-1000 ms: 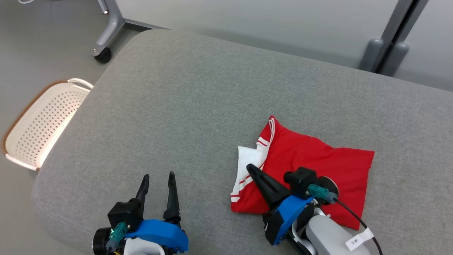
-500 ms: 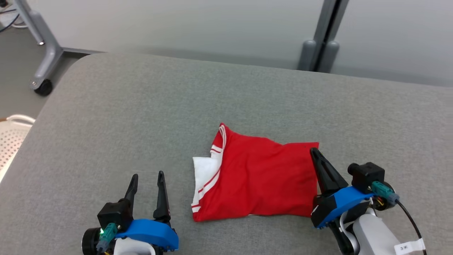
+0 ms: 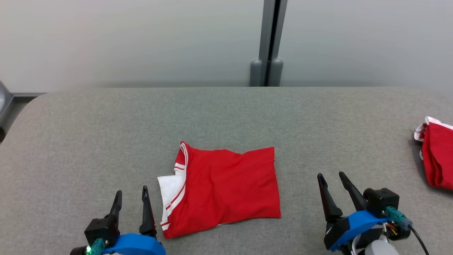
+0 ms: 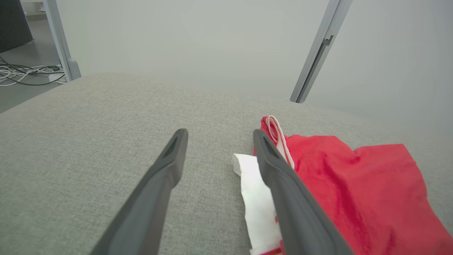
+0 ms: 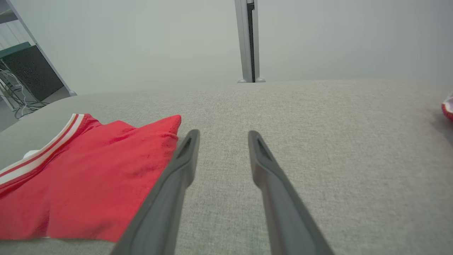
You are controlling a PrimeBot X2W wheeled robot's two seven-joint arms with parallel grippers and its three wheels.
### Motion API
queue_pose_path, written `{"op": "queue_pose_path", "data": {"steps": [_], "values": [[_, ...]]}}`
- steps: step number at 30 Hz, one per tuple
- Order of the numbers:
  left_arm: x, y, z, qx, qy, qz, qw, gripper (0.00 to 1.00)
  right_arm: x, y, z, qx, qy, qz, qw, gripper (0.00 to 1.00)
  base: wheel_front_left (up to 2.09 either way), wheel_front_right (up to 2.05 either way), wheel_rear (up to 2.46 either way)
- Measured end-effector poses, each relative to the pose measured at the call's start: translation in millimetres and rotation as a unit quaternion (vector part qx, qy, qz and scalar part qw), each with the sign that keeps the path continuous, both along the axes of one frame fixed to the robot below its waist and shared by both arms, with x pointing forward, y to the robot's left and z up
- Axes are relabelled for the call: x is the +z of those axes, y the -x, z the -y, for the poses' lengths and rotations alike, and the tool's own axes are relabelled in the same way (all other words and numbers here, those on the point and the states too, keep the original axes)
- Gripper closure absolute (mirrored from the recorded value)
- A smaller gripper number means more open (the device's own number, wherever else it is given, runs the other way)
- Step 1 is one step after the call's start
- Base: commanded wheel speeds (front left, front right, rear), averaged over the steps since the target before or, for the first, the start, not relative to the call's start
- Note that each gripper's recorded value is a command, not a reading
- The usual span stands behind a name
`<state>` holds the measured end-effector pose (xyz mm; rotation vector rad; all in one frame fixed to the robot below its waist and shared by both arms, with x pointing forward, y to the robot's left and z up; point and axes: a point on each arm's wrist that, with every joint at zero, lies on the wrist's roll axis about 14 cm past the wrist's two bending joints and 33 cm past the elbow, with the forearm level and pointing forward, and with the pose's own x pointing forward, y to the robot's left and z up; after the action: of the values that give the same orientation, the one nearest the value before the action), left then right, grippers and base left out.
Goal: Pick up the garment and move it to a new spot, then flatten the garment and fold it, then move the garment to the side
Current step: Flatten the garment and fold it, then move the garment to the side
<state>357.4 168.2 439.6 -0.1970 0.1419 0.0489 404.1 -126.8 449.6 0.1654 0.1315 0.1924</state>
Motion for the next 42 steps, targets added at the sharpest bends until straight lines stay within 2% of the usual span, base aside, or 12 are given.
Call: {"op": "queue_pose_path", "data": {"steps": [10,17,25,32,42], "values": [[4,1,8,-0.016,-0.007,0.007,1.0,0.0,-5,23,26,-0.041,-0.01,-0.008,0.999,0.0,0.0,0.0,0.0],[3,1,9,-0.017,-0.009,0.006,1.0,0.0,-10,27,27,-0.044,-0.015,-0.016,0.999,0.0,0.0,0.0,0.0],[-1,1,12,-0.022,-0.007,0.0,1.0,0.0,-18,7,-12,0.011,-0.025,-0.033,0.999,0.0,0.0,0.0,0.0],[-8,9,-6,0.009,-0.008,-0.014,1.0,0.0,-31,-20,-59,0.074,-0.024,-0.06,0.995,0.0,0.0,0.0,0.0],[-18,23,-37,0.061,-0.018,-0.037,0.997,0.0,-73,-38,-93,0.102,-0.034,-0.13,0.986,0.0,0.0,0.0,0.0]]}}
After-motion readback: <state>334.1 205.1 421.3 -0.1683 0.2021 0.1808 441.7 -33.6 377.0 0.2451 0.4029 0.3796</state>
